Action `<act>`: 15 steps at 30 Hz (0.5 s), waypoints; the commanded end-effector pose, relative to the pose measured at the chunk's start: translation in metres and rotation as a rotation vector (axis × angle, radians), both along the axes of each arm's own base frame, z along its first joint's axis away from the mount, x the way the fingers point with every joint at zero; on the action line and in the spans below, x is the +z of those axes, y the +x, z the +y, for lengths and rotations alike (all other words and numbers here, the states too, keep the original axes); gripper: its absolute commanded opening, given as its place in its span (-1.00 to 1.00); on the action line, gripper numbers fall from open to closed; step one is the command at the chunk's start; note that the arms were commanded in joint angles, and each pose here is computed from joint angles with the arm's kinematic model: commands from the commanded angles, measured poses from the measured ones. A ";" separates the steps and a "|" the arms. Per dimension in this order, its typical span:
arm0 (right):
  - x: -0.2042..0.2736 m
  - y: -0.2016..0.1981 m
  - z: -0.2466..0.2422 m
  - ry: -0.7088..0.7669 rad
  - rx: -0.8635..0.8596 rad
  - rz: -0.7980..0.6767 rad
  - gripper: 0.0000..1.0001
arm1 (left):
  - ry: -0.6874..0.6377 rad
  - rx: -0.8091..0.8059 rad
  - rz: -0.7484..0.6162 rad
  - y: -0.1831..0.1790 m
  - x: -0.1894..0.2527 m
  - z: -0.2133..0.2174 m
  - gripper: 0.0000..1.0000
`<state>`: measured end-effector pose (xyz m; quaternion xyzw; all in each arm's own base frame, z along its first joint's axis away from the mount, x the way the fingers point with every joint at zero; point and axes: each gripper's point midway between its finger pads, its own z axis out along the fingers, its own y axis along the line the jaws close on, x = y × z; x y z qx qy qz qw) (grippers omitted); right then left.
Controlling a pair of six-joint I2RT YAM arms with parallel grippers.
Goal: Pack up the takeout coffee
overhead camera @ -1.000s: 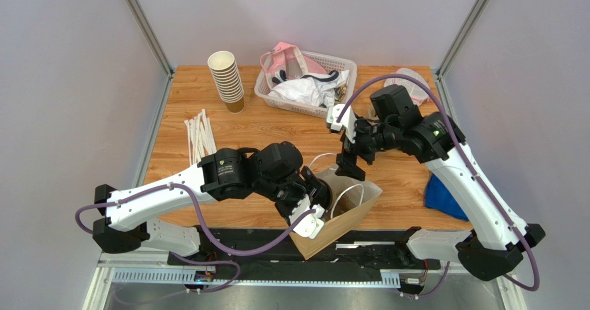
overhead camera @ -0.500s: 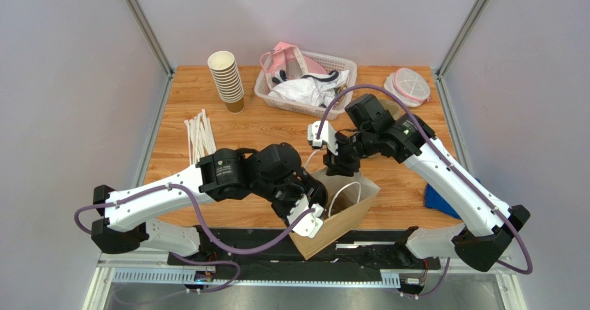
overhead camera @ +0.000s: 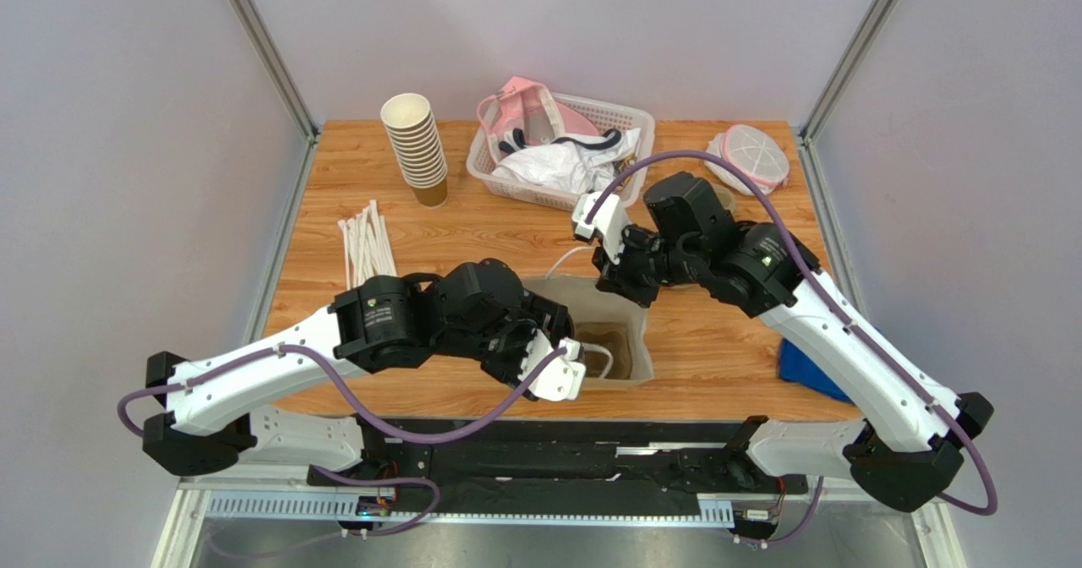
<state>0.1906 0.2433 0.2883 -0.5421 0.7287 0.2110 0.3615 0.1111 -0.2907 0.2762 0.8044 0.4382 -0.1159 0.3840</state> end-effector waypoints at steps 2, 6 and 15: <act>0.056 0.005 0.012 0.186 -0.109 -0.082 -1.00 | -0.143 0.170 -0.060 0.022 0.031 0.008 -0.64; 0.060 -0.004 0.023 0.183 -0.123 -0.100 -1.00 | -0.174 0.241 -0.015 0.022 0.032 0.013 -0.64; 0.043 0.006 0.013 0.102 -0.221 -0.194 -1.00 | -0.228 0.410 0.017 0.033 0.016 0.027 -0.66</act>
